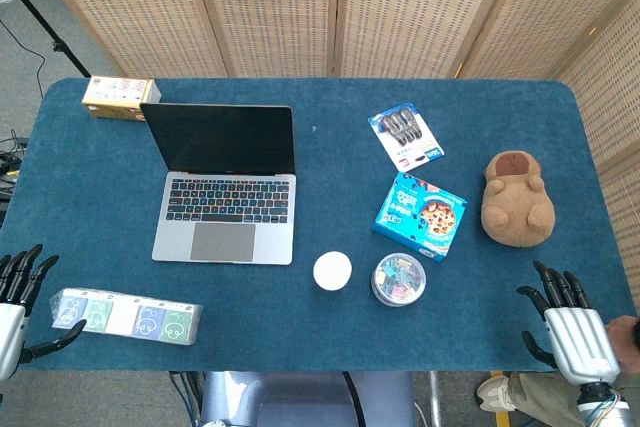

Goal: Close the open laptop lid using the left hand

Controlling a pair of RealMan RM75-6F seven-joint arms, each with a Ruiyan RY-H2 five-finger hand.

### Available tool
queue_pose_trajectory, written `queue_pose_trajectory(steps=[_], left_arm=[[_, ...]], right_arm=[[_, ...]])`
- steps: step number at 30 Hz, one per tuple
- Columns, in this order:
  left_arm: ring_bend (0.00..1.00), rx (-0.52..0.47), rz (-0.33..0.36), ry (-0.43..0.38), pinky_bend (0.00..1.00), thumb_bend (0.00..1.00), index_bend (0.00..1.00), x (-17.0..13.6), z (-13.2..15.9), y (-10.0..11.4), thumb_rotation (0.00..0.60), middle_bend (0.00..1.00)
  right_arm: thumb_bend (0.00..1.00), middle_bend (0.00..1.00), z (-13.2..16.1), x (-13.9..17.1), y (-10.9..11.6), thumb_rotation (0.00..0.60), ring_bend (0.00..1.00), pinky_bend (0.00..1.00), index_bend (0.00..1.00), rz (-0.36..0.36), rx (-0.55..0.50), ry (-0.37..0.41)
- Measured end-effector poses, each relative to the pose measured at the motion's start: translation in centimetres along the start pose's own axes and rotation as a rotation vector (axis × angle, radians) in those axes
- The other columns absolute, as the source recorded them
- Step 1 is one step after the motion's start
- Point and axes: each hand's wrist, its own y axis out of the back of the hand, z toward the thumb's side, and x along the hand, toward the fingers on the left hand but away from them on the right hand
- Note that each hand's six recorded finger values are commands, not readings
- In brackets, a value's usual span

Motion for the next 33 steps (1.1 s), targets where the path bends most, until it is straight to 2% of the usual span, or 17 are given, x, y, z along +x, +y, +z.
queue_pose_trajectory(steps=[10,20,33], left_arm=[[0.00,0.004,-0.004,-0.002,0.00,0.20,0.14,-0.09,0.06,0.06,0.342,0.00],[0.00,0.035,-0.021,-0.001,0.00,0.21,0.06,-0.07,0.03,-0.26,0.335,0.00],[0.00,0.037,-0.038,0.003,0.00,0.21,0.06,-0.14,0.08,-0.32,0.333,0.00]], right_arm=[[0.35,0.00,0.14,0.11,0.01,0.600,0.00,0.00,0.25,-0.001,0.000,0.004],[0.35,0.00,-0.01,-0.03,0.05,0.600,0.00,0.00,0.25,-0.002,0.000,0.001],[0.35,0.00,0.02,0.03,0.05,0.600,0.00,0.00,0.25,-0.001,0.001,0.001]])
